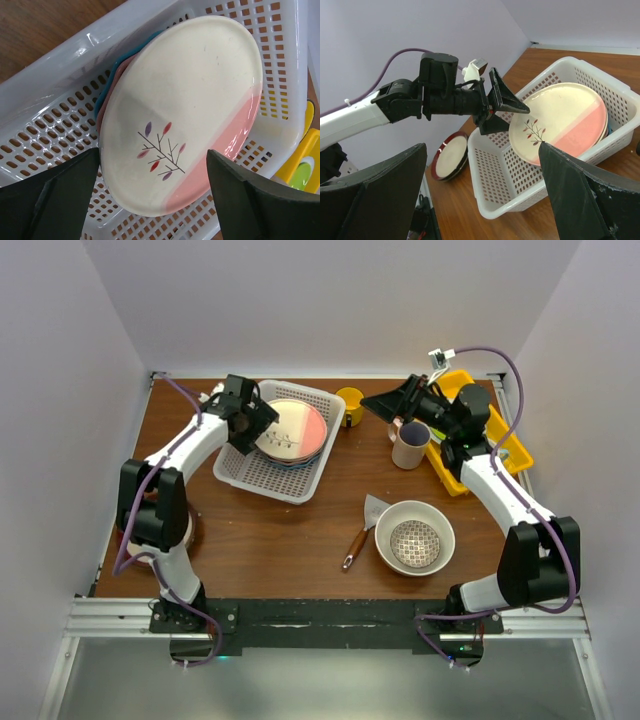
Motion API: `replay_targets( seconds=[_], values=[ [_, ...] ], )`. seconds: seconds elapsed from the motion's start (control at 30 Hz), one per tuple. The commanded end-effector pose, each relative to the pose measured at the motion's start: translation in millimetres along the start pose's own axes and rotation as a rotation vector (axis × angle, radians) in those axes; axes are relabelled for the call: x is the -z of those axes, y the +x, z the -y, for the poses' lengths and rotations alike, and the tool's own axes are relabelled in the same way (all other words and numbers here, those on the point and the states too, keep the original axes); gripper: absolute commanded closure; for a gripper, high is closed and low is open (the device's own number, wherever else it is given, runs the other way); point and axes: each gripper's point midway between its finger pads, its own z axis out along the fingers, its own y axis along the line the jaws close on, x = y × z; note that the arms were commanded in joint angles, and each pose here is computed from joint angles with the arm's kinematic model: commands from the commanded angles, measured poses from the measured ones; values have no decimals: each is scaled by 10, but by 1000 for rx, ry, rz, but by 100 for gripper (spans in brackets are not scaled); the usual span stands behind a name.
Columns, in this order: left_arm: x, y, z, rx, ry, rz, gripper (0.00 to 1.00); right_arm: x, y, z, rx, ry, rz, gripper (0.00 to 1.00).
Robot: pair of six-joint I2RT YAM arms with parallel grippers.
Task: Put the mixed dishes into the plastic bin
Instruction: Place the plate in the plastic bin.
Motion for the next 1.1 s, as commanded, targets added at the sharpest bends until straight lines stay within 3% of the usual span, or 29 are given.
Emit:
replay_targets(
  seconds=[0.0,0.3,0.53,0.83,1.07],
  values=[
    [99,-77,275,-43,96,26,8,73,-167,-233,65,-55,45,2],
    [384,-70,74,-118,124,68,5,98,-186,-267,69,-63,50,2],
    [845,-315,-151,-188,126,227,4,122,-203,-292,77,-69,55,2],
    [1366,-711,-842,-286,13,472,0,136,-205,-315,76,-79,55,2],
    [1558,-861,-1459,-309,-36,552,0,138,-190,-330,73,-87,52,2]
  ],
)
